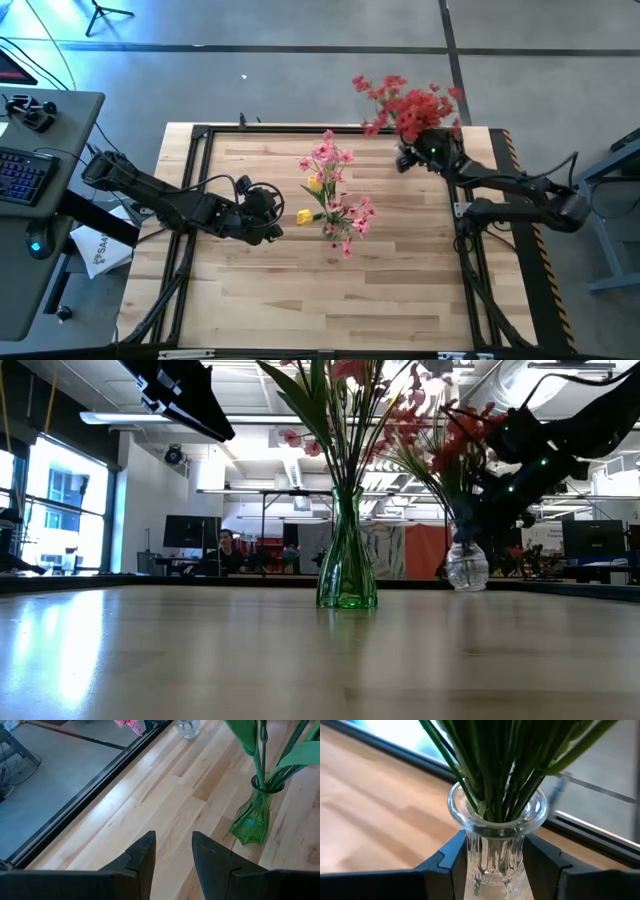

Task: Sort flowers into vase by color
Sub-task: Move the transparent vase to the top right of the table, then move the green vase to the top right of the table

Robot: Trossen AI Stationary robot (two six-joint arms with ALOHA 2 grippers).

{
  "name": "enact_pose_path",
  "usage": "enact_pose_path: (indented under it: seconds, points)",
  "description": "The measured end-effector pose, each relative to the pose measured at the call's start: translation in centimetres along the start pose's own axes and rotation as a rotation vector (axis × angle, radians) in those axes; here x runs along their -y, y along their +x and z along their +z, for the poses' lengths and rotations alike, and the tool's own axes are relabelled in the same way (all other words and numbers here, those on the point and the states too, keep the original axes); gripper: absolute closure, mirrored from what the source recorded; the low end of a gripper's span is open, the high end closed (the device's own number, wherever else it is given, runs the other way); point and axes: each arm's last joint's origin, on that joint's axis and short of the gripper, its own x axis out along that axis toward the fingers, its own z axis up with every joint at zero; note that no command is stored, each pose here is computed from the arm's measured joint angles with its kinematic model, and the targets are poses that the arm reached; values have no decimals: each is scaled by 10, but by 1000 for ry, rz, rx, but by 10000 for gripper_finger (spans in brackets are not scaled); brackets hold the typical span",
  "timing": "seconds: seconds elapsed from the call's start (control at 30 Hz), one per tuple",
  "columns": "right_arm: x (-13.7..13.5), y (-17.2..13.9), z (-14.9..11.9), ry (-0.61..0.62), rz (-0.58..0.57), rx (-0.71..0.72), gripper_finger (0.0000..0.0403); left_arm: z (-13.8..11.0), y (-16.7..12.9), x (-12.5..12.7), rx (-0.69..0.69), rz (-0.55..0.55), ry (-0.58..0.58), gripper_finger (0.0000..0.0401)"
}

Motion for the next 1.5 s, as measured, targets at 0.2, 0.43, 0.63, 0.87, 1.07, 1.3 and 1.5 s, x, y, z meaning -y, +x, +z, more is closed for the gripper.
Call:
enact_pose_path:
  seconds: [0.2,0.43,0.63,0.87,1.07,1.3,1.5]
  points:
    - [-28,-6,0,-29,88,42,258,0,0,0,0,-1,0,284]
    - [-38,-7,-25,-4,73,206,258,-1,-2,1,-2,-7,13,284]
    - [-30,-9,-43,45,28,202,258,-3,-5,4,3,-16,26,284]
    - [-33,-9,-44,34,108,181,256,-18,-13,-3,-180,-85,40,284]
    - [-33,-9,-44,27,117,178,234,-36,-33,-17,-329,-46,-23,284]
    - [-36,-10,-44,-18,200,177,159,-42,-45,-15,-328,-57,-16,284]
    - [-34,-15,-40,-12,204,198,116,-43,-48,-12,-279,-46,-28,284]
